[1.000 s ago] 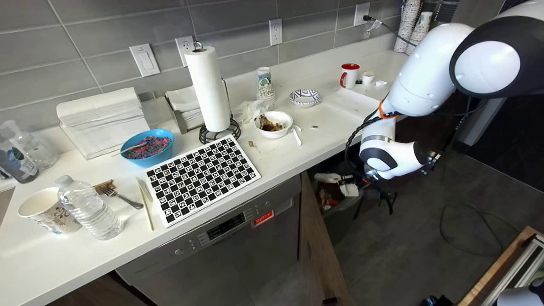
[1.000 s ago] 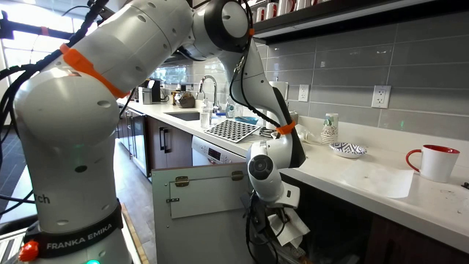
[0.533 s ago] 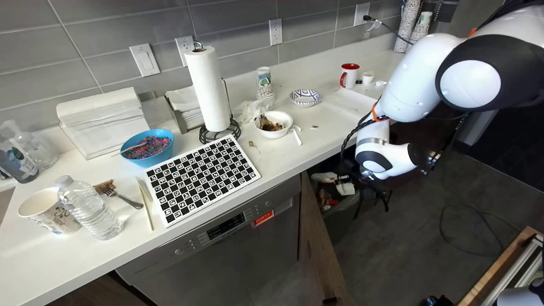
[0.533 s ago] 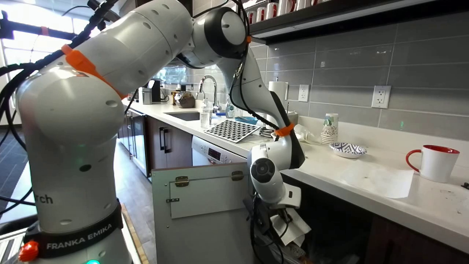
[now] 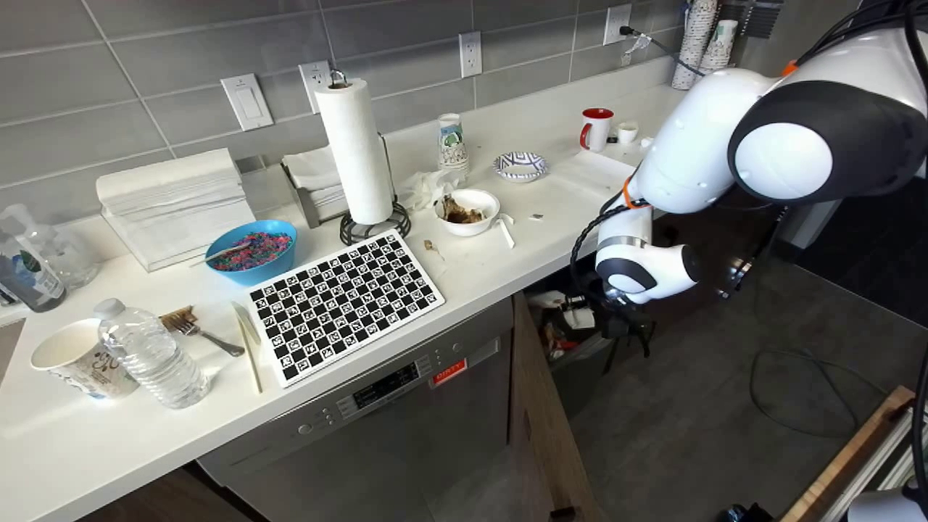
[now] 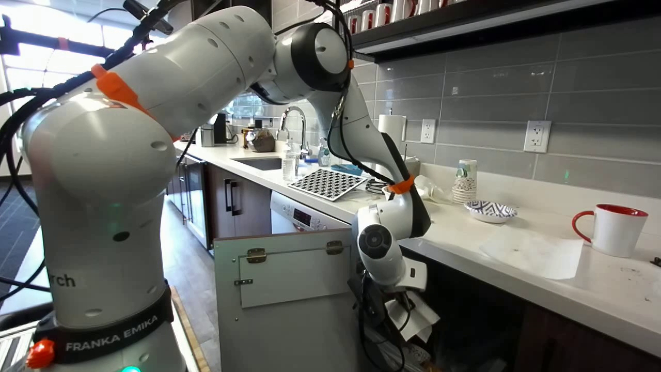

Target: Fold the napkin and put it in the bin

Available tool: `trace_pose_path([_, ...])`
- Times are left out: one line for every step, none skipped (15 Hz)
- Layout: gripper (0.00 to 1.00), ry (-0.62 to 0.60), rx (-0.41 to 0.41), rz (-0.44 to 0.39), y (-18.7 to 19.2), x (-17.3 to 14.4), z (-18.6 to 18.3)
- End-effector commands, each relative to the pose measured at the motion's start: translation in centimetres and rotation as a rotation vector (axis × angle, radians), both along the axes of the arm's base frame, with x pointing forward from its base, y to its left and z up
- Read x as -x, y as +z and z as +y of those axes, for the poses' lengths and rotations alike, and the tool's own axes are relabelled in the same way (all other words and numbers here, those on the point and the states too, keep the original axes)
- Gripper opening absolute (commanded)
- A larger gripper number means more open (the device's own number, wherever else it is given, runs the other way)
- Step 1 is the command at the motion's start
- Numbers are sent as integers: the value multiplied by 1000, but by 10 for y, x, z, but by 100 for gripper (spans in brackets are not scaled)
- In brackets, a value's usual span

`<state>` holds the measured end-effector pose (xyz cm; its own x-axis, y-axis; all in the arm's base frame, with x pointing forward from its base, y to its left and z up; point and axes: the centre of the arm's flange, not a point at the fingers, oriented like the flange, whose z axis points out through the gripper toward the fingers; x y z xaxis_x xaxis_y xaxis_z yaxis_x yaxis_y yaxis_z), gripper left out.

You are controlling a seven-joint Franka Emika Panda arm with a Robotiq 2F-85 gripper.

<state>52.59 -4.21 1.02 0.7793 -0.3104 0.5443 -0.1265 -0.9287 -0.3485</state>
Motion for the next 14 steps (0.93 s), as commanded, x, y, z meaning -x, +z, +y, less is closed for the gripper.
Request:
trace_pose_path([0,-20,11,1,-9,-16,-3])
trace_pose_path([26,-26,12,6,-10,-19,-3])
trace_pose_path([28,-29,14,7,-11,-20,-3])
trace_pose_path([34,-31,10,4,-11,-22,-3])
trace_pose_path([43,-32,7,3,-12,-23,-3])
trace_pose_path([50,-33,5,3,-12,-23,-3])
trace_pose_path([56,-38,-2,0,-12,-23,-3])
trace_pose_path([65,-41,-9,2,-11,-23,-3])
trace_pose_path([72,-45,-12,4,-11,-23,-3])
trace_pose_path([81,-47,-25,14,-9,-22,-3])
trace_pose_path([87,-70,-41,31,-9,-20,-4])
trace_pose_path([94,-94,-68,42,-10,-17,-4])
trace_pose_path([99,-115,-86,63,-10,-13,-4])
trace_pose_path([100,-129,-104,89,-9,-10,-4])
